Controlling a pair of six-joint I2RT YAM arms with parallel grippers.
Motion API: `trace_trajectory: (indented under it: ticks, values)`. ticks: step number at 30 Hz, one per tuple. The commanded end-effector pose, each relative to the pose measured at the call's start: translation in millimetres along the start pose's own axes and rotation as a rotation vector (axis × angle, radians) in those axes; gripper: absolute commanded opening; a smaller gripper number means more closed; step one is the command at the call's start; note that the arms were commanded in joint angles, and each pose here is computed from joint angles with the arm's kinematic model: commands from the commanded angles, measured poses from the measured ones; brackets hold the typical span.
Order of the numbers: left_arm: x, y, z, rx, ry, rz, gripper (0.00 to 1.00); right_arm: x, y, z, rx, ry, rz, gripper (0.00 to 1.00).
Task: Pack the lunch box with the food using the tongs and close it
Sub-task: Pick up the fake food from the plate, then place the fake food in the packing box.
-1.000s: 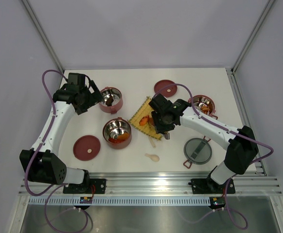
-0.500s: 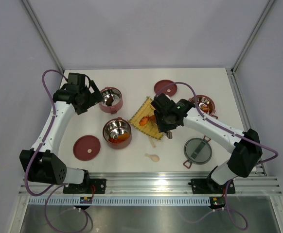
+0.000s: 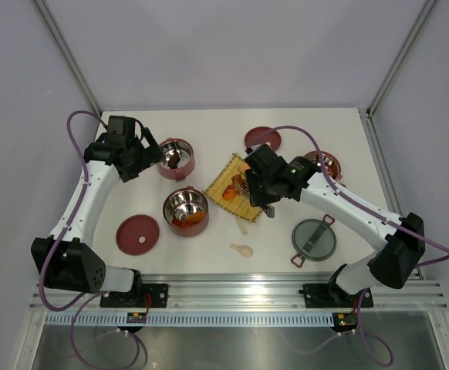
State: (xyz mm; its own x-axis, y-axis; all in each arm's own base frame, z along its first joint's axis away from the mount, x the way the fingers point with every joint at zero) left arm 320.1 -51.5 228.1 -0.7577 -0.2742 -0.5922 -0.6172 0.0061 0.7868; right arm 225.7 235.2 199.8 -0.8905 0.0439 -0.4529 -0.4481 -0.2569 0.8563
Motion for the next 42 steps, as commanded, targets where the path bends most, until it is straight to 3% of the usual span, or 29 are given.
trace_trajectory:
  ticks: [1, 29, 42]
  values:
    - [-5, 1, -1, 0.018, -0.006, -0.029, 0.99, -24, 34, 28, -0.157, 0.008, -0.113, 0.33]
    - [-2, 0, 0, 0.019, -0.017, -0.024, 0.99, -17, 38, 76, -0.237, 0.109, -0.089, 0.33]
    - [-6, 2, 0, 0.01, -0.025, -0.029, 0.99, 9, 32, 130, -0.322, 0.331, -0.038, 0.33]
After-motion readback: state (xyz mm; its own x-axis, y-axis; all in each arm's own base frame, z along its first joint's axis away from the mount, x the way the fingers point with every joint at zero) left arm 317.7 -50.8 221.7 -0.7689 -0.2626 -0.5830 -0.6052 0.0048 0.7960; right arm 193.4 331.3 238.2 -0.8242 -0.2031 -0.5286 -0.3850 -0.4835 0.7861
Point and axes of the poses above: each gripper's point midway between its finger pads, its own y axis back along the fingers, its own z axis along the line the jaws close on, x = y × z, the point moved 3 cm from there along y, back along the fingers, and after that the axes turned 15 degrees about -y, right-handed, at the moved point
